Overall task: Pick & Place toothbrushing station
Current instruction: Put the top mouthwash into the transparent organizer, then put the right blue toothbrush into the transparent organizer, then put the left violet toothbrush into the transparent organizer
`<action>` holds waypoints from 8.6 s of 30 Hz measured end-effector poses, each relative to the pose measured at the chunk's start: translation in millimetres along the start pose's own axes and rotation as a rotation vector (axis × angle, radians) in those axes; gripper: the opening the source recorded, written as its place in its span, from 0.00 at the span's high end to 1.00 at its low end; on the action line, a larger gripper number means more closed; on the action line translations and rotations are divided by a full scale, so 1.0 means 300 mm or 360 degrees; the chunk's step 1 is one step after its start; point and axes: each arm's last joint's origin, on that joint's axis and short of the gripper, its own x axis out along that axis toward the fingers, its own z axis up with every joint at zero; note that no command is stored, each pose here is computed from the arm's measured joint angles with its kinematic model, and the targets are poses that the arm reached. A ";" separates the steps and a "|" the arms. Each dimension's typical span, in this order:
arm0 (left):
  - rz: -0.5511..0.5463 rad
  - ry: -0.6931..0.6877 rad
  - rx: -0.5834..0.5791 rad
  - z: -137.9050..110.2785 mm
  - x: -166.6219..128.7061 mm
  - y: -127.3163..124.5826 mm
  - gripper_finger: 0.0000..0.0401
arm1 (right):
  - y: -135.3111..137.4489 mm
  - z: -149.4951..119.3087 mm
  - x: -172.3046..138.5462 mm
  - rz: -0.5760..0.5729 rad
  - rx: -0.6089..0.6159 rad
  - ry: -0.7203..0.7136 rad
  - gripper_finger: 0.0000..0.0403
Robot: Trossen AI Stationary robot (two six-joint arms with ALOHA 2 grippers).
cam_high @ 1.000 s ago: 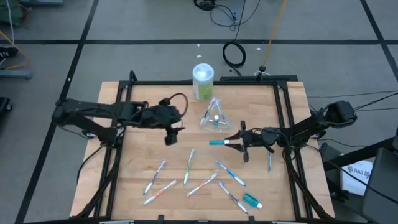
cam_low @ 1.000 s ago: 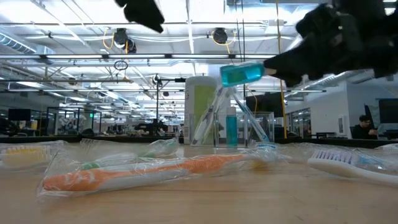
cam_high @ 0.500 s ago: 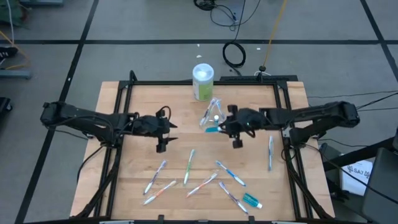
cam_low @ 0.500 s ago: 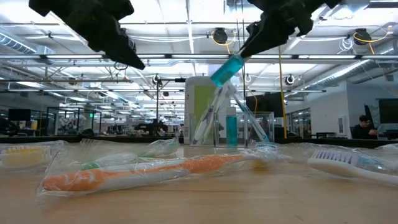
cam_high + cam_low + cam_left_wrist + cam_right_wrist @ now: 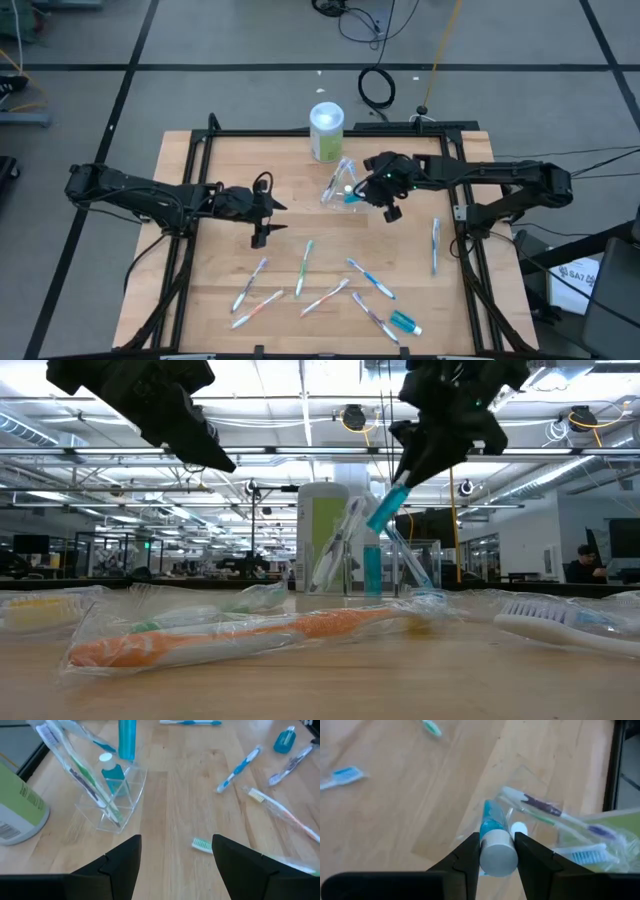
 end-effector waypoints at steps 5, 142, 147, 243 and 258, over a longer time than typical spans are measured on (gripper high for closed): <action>-0.0001 -0.0030 -0.0009 0.006 0.000 0.000 0.37 | -0.018 -0.023 0.053 0.0025 -0.0015 0.0075 0.75; -0.0031 -0.0068 -0.0168 0.014 0.005 -0.014 0.37 | 0.552 -0.389 0.042 -0.0420 0.2385 0.1041 0.96; -0.0031 -0.0067 -0.0169 0.013 0.005 -0.014 0.38 | 0.540 -0.361 0.053 -0.0381 0.2326 0.0876 0.94; -0.0140 -0.0083 -0.0499 0.019 -0.003 -0.069 0.37 | 0.197 -0.194 0.013 -0.0776 0.0913 -0.1130 0.56; -0.0187 0.0505 -0.0870 -0.116 0.068 -0.239 0.38 | 0.205 -0.171 0.000 -0.0551 0.0664 -0.1306 0.57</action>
